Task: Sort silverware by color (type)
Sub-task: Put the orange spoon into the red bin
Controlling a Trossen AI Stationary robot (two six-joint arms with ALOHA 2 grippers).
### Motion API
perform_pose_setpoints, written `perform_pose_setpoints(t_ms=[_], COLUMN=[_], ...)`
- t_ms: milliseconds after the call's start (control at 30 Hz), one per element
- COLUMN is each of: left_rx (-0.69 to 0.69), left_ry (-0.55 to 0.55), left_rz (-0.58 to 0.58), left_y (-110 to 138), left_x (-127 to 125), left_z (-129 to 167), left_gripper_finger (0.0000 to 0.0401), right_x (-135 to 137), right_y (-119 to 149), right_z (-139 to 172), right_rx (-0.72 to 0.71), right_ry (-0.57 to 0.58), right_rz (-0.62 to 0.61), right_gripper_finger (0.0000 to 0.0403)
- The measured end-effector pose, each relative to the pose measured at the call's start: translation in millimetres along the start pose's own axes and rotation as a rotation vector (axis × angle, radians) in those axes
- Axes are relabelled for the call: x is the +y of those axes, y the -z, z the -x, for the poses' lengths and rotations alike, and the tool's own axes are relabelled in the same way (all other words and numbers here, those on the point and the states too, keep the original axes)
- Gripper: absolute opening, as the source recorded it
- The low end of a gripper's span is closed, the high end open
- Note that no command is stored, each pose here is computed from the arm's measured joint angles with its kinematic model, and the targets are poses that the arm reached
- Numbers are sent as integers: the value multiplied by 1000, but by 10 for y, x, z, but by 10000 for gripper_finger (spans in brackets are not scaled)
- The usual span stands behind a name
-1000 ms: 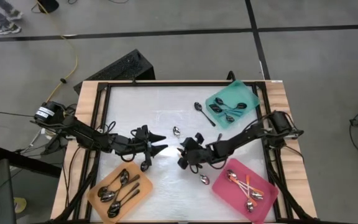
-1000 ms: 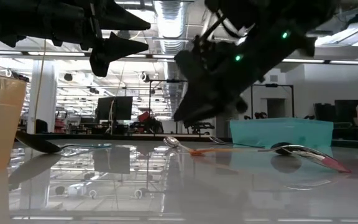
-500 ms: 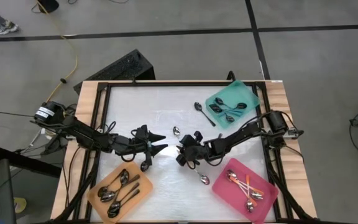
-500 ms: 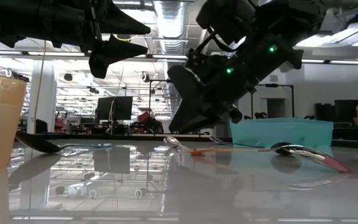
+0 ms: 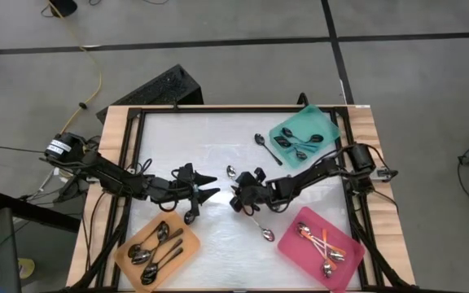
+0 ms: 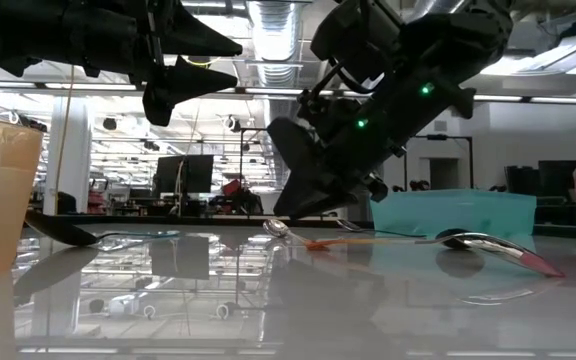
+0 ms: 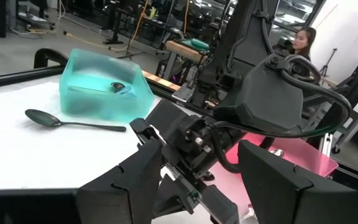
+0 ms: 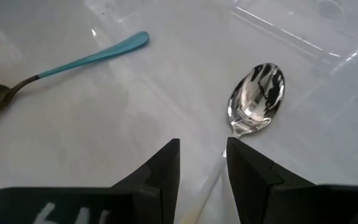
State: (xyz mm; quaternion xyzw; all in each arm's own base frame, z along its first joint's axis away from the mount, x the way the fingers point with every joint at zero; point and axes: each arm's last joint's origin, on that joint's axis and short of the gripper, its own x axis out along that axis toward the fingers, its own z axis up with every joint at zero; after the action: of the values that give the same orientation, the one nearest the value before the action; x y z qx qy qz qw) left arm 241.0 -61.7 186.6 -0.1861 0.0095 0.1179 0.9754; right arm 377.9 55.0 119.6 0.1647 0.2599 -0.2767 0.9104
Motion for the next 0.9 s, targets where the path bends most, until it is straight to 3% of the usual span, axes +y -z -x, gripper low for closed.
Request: perform_pose_setpoints(t_ms=[633,900], left_rx=[7,13], left_ry=[-3,-6], left_rz=[5,18], left_y=[7,13], left_x=[3,6], left_z=[1,0], left_gripper_finger=[197,197], right_x=[-18,-38], right_y=[210,225], right_z=[-195,-200], right_rx=[20,39], right_ry=[22,32], right_rz=[-7,-32], right_gripper_finger=[134,51])
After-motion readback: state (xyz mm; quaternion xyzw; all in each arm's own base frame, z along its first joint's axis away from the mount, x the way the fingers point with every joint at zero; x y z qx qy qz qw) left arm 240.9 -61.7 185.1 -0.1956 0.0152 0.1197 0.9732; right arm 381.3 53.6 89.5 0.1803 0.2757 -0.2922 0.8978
